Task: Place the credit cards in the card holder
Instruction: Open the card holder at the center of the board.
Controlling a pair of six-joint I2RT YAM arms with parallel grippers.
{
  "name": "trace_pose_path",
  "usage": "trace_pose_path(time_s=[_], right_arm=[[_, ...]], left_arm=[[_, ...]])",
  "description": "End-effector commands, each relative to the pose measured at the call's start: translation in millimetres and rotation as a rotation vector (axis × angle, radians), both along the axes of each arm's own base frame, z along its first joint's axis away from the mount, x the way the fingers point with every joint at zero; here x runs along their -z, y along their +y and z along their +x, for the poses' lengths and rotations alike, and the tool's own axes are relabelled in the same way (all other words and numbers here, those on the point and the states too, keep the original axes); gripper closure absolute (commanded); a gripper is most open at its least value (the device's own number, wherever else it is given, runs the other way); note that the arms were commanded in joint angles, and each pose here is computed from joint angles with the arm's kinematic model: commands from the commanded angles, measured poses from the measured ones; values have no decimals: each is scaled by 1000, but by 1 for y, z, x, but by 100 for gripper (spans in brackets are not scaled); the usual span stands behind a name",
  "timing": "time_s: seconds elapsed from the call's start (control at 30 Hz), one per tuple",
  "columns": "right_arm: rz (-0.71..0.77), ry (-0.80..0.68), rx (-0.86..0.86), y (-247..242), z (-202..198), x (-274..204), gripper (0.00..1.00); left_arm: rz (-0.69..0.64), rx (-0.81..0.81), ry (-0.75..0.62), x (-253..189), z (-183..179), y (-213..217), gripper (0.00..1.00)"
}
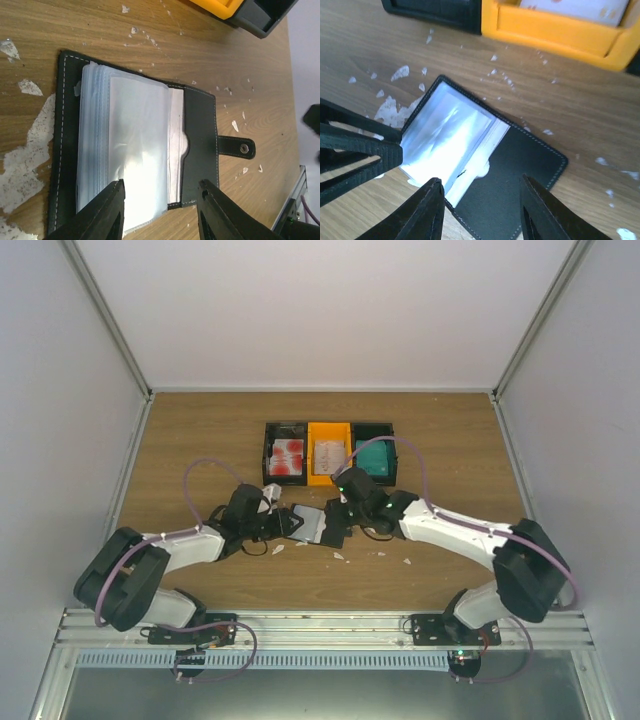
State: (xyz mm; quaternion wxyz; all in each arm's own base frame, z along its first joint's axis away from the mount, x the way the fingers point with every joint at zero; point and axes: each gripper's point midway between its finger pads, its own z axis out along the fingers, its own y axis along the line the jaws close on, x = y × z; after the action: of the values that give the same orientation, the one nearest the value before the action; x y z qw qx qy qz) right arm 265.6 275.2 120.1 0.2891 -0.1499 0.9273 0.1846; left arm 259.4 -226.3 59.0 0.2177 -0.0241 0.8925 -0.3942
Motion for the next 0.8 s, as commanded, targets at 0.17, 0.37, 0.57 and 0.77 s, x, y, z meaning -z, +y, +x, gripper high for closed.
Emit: trace_pose_path(time_s=[0.17, 0.37, 0.57, 0.77], right_arm=[[-20, 133, -47, 11, -10, 60, 58], [-72, 177, -35, 4, -13, 86, 58], [-81, 193, -25, 1, -14, 96, 59], [-58, 170, 0, -3, -11, 89, 61]], left_arm=[[44, 24, -8, 9, 9, -4, 56], [37, 30, 18, 15, 8, -6, 53], [-22, 89, 15, 8, 1, -17, 52], [-104, 190, -36, -13, -3, -36, 53]])
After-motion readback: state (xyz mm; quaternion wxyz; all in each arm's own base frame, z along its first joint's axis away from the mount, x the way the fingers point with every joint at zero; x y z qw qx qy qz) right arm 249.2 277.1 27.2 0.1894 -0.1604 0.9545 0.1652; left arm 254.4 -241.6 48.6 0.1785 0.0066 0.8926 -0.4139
